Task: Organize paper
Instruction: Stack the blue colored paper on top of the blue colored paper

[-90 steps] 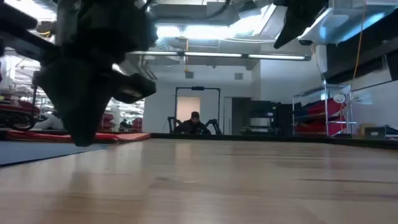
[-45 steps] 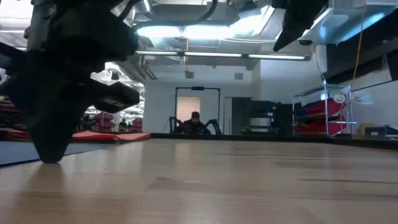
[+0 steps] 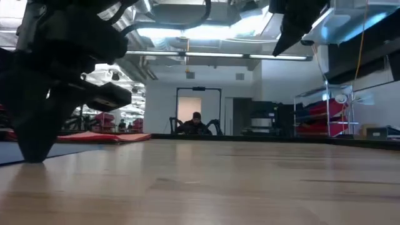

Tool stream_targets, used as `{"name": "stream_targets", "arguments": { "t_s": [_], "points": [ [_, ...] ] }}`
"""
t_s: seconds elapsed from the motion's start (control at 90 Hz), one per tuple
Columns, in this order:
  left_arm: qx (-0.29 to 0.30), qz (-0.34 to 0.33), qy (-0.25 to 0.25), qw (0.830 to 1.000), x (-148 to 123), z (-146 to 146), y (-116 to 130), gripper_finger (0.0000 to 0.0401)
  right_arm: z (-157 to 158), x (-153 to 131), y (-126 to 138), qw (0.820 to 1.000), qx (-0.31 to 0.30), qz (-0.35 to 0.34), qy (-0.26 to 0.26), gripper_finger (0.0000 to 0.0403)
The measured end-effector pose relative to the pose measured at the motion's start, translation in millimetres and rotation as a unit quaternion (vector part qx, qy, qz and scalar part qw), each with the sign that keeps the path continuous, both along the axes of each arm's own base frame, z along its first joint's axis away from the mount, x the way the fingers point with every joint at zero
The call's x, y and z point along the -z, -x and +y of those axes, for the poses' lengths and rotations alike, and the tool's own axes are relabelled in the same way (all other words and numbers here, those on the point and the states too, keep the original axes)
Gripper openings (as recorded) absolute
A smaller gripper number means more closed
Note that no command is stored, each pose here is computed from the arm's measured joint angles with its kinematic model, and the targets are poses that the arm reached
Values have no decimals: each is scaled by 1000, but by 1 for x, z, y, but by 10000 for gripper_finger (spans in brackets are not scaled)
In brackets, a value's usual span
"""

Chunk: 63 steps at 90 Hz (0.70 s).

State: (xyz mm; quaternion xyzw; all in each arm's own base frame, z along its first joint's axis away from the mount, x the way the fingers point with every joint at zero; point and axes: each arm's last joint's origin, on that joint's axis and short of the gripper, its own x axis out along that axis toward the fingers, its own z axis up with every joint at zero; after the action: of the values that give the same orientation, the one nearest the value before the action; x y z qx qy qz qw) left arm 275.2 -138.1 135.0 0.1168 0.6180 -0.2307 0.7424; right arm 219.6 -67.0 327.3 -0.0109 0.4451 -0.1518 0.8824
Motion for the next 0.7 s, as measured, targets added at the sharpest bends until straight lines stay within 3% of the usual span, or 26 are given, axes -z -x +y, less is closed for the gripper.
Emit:
{"name": "stream_targets", "arguments": {
  "t_s": [0.311, 0.7],
  "points": [
    [-11, 19, -9, 1000, -12, 3, 12, 0, 0, 0, 0, 1000, 0, 0, 0, 10],
    [-21, -12, 42, 999, -33, -17, 14, 0, 0, 0, 0, 1000, -2, 0, 1, 10]
  ]
}}
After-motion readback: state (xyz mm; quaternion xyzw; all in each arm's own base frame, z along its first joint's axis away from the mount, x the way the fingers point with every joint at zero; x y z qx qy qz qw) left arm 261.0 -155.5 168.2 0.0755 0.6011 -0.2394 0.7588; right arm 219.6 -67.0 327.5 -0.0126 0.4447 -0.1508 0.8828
